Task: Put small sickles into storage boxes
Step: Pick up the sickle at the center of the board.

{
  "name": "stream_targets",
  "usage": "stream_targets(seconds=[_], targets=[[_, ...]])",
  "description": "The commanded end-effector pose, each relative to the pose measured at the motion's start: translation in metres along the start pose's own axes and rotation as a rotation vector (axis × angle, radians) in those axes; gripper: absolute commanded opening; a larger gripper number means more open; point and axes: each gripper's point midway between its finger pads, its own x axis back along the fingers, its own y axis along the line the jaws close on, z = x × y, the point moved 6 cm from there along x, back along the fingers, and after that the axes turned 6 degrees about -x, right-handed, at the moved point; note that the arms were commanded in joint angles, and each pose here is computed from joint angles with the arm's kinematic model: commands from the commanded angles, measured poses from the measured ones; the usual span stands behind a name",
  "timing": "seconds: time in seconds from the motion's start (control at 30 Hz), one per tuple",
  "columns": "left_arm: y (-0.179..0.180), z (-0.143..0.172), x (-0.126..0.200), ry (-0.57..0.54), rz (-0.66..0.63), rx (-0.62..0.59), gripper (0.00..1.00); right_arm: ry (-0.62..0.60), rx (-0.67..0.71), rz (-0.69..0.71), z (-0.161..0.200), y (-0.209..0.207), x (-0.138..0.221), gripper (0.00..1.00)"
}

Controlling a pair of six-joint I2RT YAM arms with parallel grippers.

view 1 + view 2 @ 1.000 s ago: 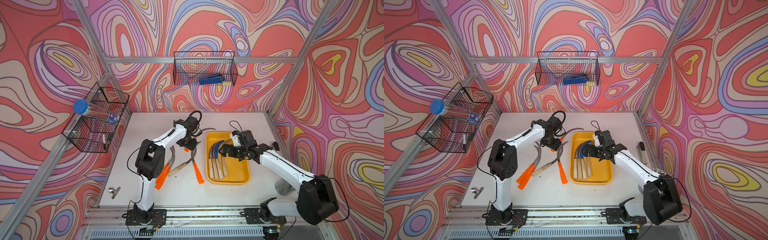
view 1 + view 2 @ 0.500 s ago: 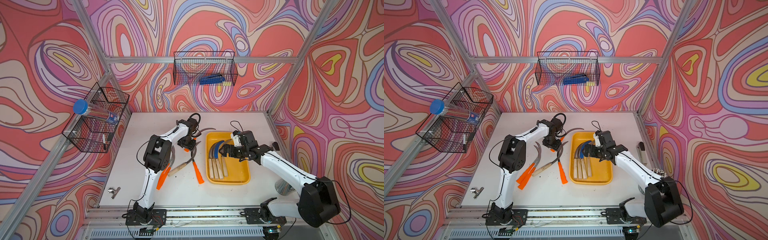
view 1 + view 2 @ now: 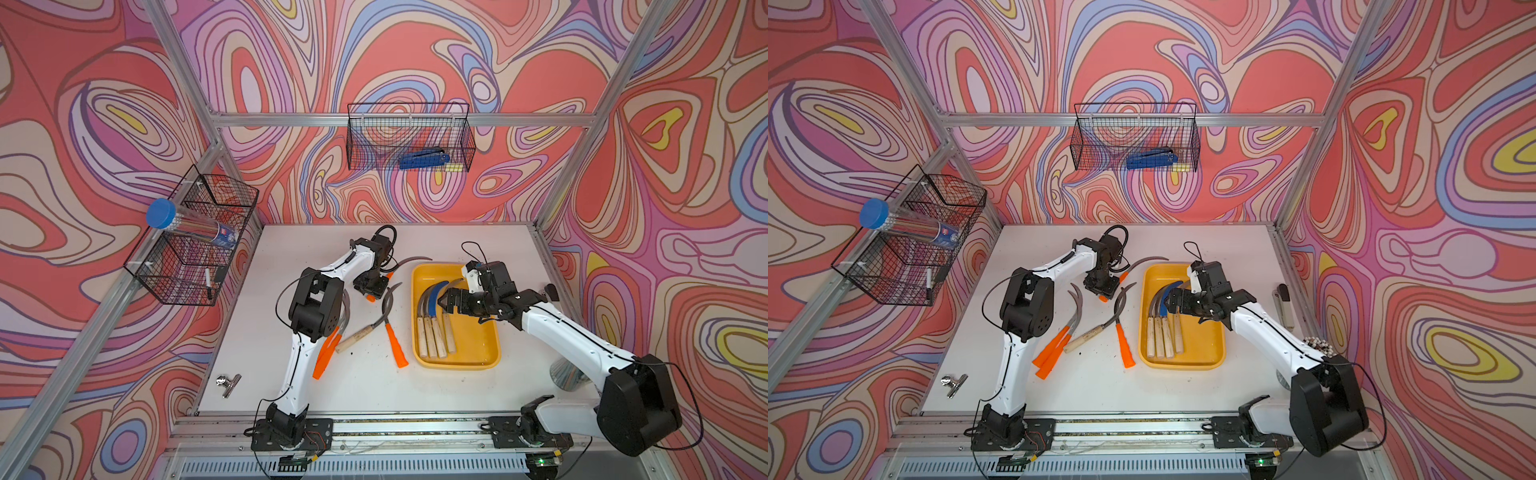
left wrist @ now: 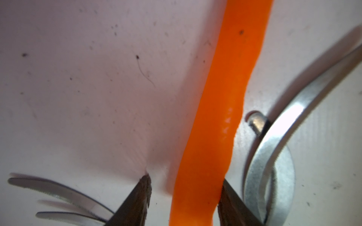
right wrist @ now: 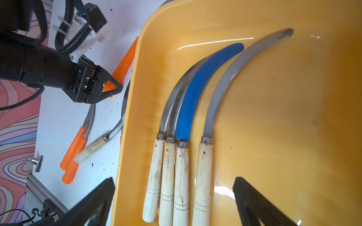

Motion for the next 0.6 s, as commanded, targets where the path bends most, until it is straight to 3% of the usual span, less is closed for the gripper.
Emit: stream_targets(seconds=[0.0,0.57], targets=[[-0.0007,-0.0011,-0.0148,0.025,0.018,0.017,0.44,-0.014,-0.005,-0.006,-0.0024,0.0008,0.0039,0.98],[0.0026,0.0059,-0.0053,0.013,-0.014,0.083,0.22,-0.029,-0.017,-0.034,-0.0056,0.0066,0.0093,0.98]])
